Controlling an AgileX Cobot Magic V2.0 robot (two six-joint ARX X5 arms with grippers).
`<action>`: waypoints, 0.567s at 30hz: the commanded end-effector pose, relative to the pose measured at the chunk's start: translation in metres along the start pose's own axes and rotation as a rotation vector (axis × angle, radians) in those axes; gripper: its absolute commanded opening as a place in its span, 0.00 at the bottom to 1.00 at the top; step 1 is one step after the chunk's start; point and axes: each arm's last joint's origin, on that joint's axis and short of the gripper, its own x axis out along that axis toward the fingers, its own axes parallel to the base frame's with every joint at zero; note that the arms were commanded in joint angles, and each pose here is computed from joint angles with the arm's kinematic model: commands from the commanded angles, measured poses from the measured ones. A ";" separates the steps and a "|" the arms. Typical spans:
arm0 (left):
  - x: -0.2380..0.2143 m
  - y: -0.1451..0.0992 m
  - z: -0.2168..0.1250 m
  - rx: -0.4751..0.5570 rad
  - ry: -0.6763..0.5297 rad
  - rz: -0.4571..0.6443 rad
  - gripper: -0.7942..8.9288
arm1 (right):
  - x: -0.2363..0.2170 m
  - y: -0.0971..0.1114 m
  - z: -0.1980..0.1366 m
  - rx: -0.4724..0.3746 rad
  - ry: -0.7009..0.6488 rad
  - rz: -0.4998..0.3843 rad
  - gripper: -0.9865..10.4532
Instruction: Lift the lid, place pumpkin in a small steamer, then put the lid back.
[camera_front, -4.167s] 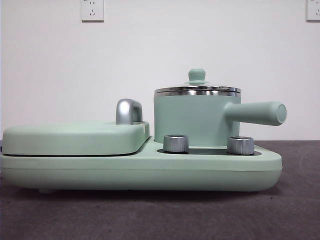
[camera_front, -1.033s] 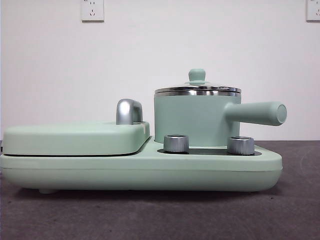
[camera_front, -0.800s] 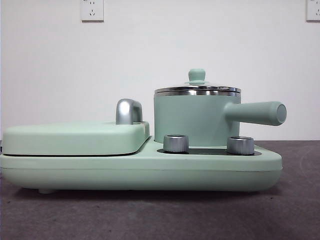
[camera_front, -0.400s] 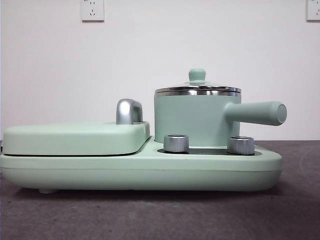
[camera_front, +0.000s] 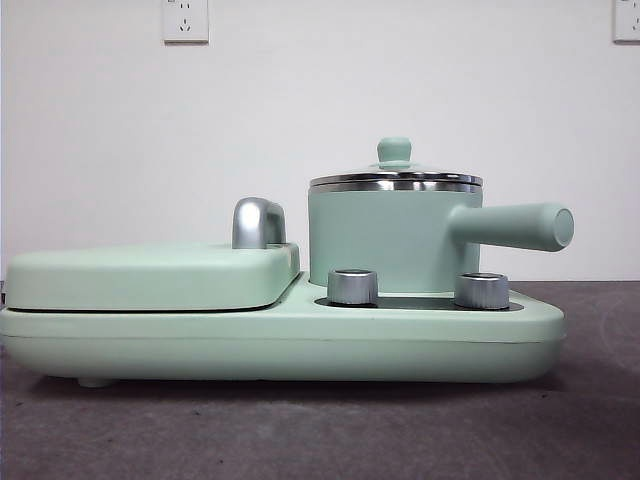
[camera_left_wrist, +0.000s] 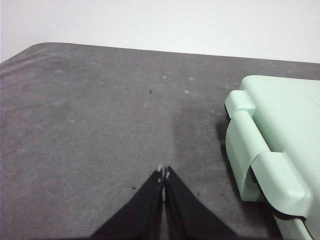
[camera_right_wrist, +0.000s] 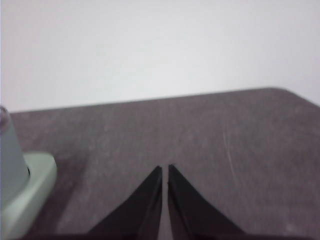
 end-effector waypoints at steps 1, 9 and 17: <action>0.002 0.001 -0.007 0.012 0.024 0.007 0.09 | 0.000 -0.001 -0.006 -0.011 0.046 -0.026 0.10; 0.002 0.001 -0.007 0.012 0.024 0.007 0.09 | -0.001 -0.002 -0.016 -0.032 0.154 -0.033 0.10; 0.002 0.001 -0.007 0.012 0.024 0.007 0.09 | -0.001 -0.002 -0.014 -0.033 0.131 -0.031 0.10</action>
